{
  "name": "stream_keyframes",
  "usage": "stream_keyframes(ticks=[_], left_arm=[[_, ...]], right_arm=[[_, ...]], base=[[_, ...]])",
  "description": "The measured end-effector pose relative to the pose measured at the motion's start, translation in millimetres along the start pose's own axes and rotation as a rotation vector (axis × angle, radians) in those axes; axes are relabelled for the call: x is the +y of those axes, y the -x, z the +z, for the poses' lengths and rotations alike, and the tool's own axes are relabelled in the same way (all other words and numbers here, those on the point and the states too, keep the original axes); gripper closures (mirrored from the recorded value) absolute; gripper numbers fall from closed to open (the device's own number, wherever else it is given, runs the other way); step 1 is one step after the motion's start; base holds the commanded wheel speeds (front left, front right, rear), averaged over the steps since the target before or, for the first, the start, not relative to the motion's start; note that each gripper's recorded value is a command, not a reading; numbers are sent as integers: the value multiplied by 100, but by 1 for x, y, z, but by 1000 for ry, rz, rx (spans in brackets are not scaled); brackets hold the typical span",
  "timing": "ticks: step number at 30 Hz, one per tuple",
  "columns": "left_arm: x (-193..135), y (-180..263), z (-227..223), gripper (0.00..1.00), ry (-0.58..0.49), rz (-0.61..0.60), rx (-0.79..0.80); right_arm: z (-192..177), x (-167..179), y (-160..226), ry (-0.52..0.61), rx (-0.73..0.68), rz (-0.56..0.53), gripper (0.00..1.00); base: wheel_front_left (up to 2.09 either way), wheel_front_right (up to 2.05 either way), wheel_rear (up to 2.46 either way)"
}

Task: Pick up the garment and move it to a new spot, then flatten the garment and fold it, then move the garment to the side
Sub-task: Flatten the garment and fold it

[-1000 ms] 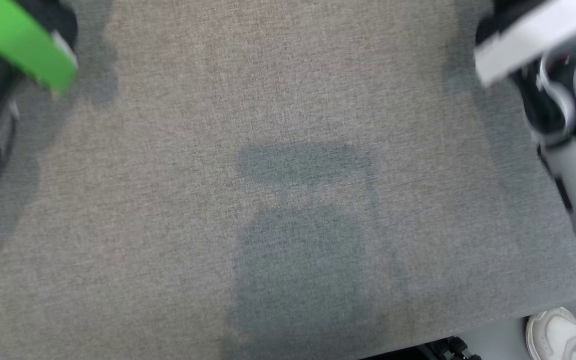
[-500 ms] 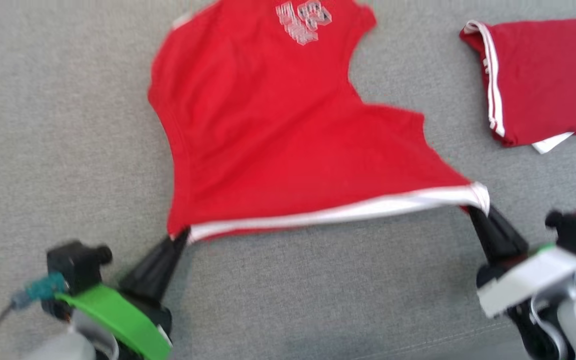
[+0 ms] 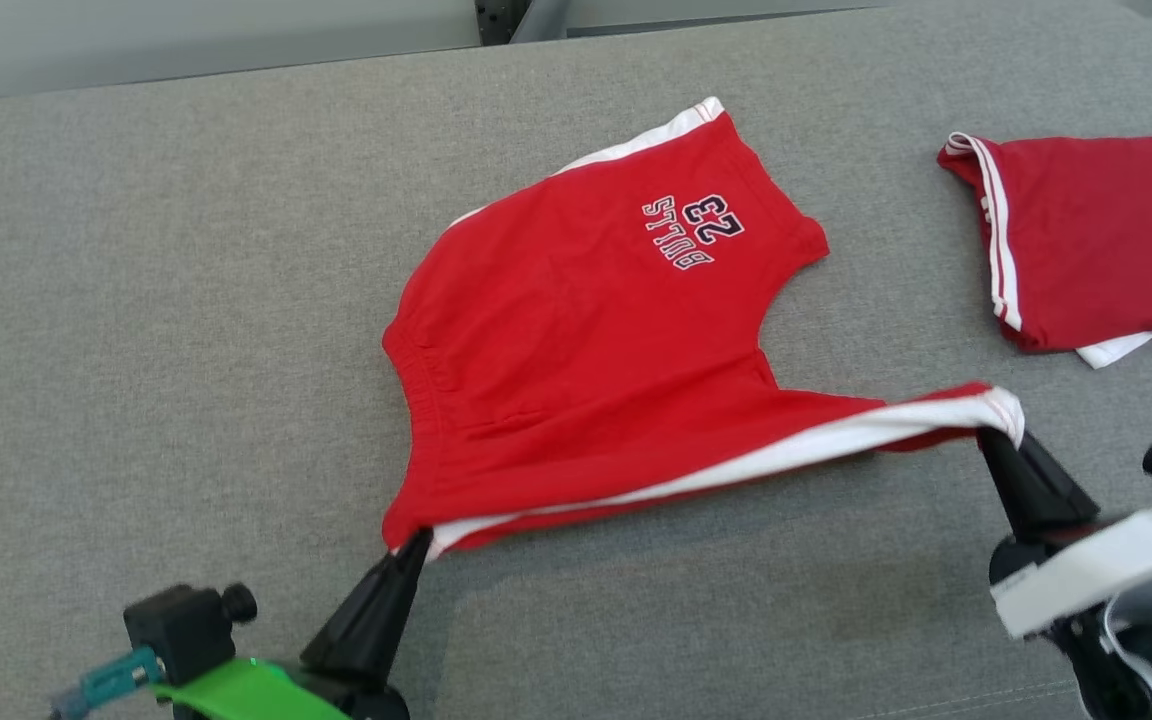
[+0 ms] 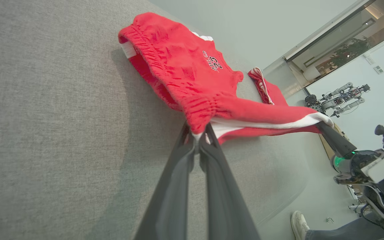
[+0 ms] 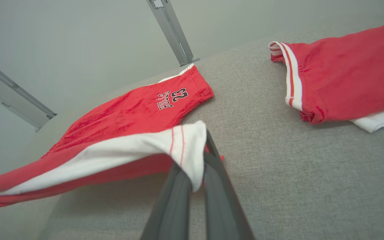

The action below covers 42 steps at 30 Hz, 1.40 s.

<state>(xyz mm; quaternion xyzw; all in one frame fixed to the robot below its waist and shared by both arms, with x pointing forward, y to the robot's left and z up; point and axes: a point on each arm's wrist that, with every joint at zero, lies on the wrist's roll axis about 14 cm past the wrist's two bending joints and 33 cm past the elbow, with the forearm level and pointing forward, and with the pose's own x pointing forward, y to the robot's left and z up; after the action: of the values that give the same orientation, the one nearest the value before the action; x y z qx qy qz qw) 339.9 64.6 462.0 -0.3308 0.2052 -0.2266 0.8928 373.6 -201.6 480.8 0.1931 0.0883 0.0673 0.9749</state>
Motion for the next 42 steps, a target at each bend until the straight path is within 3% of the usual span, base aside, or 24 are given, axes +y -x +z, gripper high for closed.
stream_keyframes(ticks=[7, 10, 17, 23, 34, 35, 36, 37, 38, 42], left_arm=[[3, -56, 52, 100, -34, -22, -20], [19, -83, 67, 100, -132, 7, 7], [73, -127, 72, 100, -166, 150, 90], [107, -138, 75, 100, -181, 251, 101], [129, -139, 70, 100, -227, 315, 116], [130, -138, 70, 97, -228, 320, 117], [131, -138, 69, 75, -229, 324, 117], [131, -138, 70, 46, -228, 328, 110], [131, -139, 72, 0, -227, 332, 98], [132, -137, 76, 0, -241, 341, 69]], right_arm=[[30, 19, -91, 76, 14, 117, 100], [33, 21, -131, 106, 24, 137, 100], [-12, 26, -200, 117, 145, 160, 100], [-44, 38, -230, 136, 212, 186, 100], [-47, 37, -249, 209, 216, 173, 100], [-47, 36, -249, 218, 206, 170, 79], [-46, 35, -249, 225, 194, 163, 0], [-43, 34, -251, 224, 177, 157, 0], [-40, 36, -252, 231, 160, 157, 0], [-35, 44, -252, 249, 111, 171, 0]], base=[[0, 0, 0], [0, 0, 0], [0, 0, 0], [0, 0, 0], [0, 0, 0], [0, 0, 0], [0, 0, 0], [0, 0, 0], [0, 0, 0], [0, 0, 0]])
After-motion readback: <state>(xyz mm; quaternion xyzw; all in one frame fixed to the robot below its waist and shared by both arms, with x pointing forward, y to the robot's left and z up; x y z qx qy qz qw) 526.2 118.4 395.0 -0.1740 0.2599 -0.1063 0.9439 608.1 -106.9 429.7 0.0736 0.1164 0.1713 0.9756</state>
